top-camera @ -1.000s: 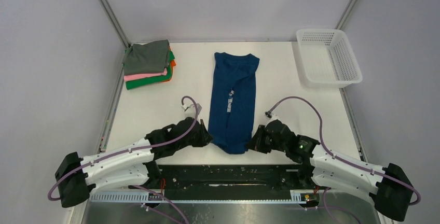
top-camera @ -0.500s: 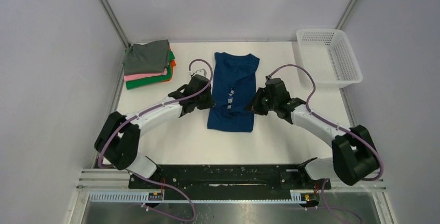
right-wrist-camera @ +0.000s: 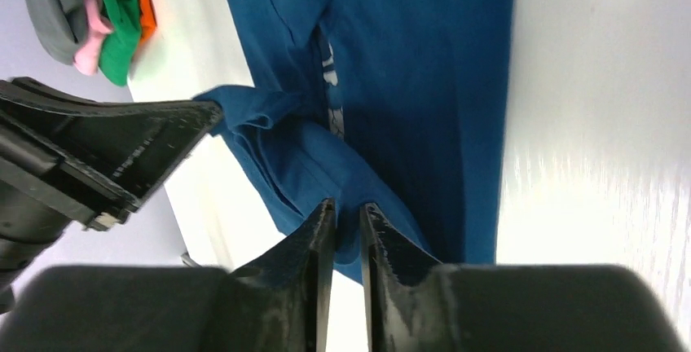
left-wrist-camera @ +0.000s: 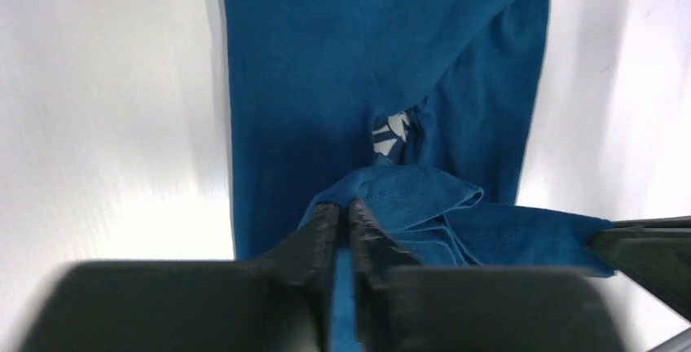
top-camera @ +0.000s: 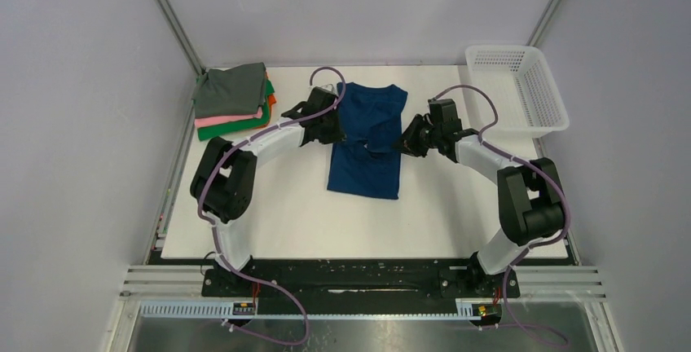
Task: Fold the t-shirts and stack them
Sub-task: Fold the folded rectangular tshirt in 1/3 of the way
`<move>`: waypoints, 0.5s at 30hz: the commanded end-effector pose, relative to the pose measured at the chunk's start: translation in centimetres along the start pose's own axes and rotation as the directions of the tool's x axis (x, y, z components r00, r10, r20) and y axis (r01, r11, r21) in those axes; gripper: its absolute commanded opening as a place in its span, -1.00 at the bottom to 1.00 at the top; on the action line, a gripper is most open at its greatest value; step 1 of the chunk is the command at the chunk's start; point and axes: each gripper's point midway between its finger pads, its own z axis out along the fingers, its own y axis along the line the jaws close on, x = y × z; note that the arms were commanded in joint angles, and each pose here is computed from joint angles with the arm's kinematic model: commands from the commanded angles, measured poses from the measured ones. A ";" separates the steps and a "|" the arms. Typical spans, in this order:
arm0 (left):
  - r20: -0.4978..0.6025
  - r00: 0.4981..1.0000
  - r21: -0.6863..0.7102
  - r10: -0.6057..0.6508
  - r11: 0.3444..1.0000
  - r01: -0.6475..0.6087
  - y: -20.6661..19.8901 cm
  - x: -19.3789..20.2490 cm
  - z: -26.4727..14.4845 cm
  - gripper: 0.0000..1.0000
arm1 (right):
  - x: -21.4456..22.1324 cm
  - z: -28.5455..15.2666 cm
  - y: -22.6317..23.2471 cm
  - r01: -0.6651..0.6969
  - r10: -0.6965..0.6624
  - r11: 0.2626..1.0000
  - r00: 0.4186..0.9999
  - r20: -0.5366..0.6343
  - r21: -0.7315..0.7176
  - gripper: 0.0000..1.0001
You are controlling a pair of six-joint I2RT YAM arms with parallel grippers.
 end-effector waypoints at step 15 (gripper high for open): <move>0.035 0.999 0.112 -0.024 0.993 0.020 0.6 0.2 -5.7 0.97 | 1.3 -2.9 -2.7 0.084 -0.084 0.995 0.996 -0.012 0.051 0.47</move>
